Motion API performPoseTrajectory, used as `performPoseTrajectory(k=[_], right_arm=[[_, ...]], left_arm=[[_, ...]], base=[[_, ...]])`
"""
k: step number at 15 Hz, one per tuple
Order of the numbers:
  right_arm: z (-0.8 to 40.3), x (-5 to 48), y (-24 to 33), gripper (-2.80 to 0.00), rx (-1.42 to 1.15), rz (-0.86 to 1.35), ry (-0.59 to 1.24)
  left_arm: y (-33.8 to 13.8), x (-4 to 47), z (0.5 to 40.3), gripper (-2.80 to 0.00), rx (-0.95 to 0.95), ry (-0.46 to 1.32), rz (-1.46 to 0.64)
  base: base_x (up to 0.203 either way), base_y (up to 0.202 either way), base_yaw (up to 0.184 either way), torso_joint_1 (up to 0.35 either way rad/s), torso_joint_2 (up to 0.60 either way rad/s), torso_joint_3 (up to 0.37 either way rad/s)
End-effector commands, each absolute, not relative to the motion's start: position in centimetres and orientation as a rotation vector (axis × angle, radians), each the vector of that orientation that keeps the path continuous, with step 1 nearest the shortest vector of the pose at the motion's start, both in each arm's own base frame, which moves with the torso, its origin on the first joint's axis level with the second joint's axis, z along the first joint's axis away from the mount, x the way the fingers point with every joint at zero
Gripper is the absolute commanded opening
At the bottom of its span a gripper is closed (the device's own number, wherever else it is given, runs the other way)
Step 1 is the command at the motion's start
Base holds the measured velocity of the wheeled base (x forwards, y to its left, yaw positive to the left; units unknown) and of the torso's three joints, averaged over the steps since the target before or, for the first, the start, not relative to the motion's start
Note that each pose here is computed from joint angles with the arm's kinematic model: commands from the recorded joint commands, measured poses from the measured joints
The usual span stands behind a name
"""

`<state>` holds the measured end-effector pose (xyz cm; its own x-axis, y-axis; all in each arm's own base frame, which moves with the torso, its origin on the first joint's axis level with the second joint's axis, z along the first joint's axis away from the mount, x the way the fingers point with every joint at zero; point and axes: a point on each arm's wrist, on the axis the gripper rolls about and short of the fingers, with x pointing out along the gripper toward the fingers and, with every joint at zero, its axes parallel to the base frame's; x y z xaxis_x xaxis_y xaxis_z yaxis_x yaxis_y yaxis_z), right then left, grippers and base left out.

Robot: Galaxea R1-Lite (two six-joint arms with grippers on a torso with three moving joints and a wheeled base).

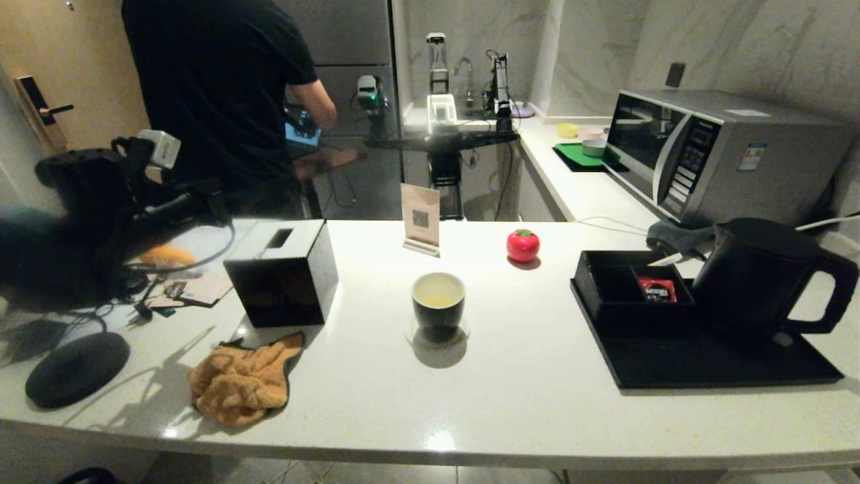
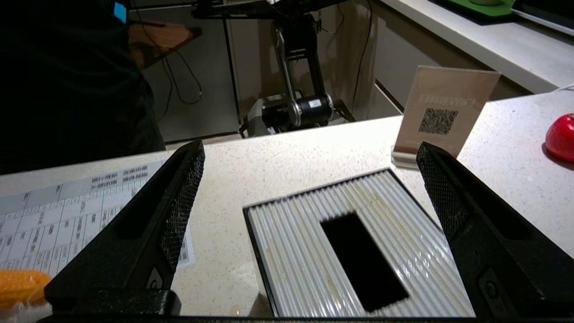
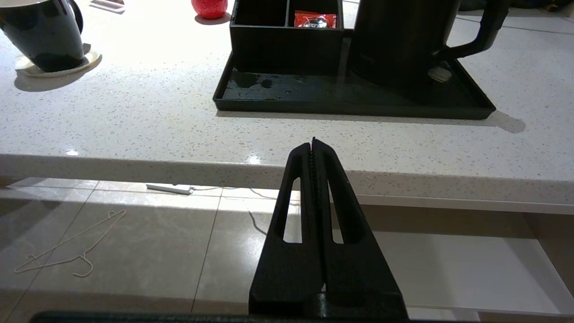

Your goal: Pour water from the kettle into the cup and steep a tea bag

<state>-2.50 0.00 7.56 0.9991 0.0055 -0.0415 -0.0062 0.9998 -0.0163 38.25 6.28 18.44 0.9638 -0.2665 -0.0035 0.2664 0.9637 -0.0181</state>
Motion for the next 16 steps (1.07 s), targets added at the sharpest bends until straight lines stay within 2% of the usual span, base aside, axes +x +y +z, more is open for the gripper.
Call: performPoseTrajectory(k=[1, 4, 5, 11, 16], right_arm=[[7.6, -2.5, 0.0, -2.8, -0.017, 0.006, 0.043], [7.6, -2.5, 0.0, -2.8, -0.017, 0.006, 0.043], [7.6, -2.5, 0.0, -2.8, -0.017, 0.006, 0.043], [7.6, -2.5, 0.0, -2.8, -0.017, 0.006, 0.043], [7.6, -2.5, 0.0, -2.8, -0.017, 0.006, 0.043]], left_arm=[[6.1, 37.0, 18.6, 0.0, -0.017, 0.0, -0.273], [5.7, 35.6, 18.3, 0.0, -0.02, 0.006, -0.272], [5.7, 35.4, 18.5, -2.8, -0.013, -0.013, -0.266], [5.1, 33.0, 19.9, -2.8, 0.0, -0.051, -0.272], [3.9, 26.7, 18.9, -2.8, -0.007, -0.025, -0.279]], base=[[0.0, 0.0, 0.0, 0.0, 0.0, 0.0], [0.0, 0.0, 0.0, 0.0, 0.0, 0.0], [0.0, 0.0, 0.0, 0.0, 0.0, 0.0], [0.0, 0.0, 0.0, 0.0, 0.0, 0.0], [0.0, 0.0, 0.0, 0.0, 0.0, 0.0]])
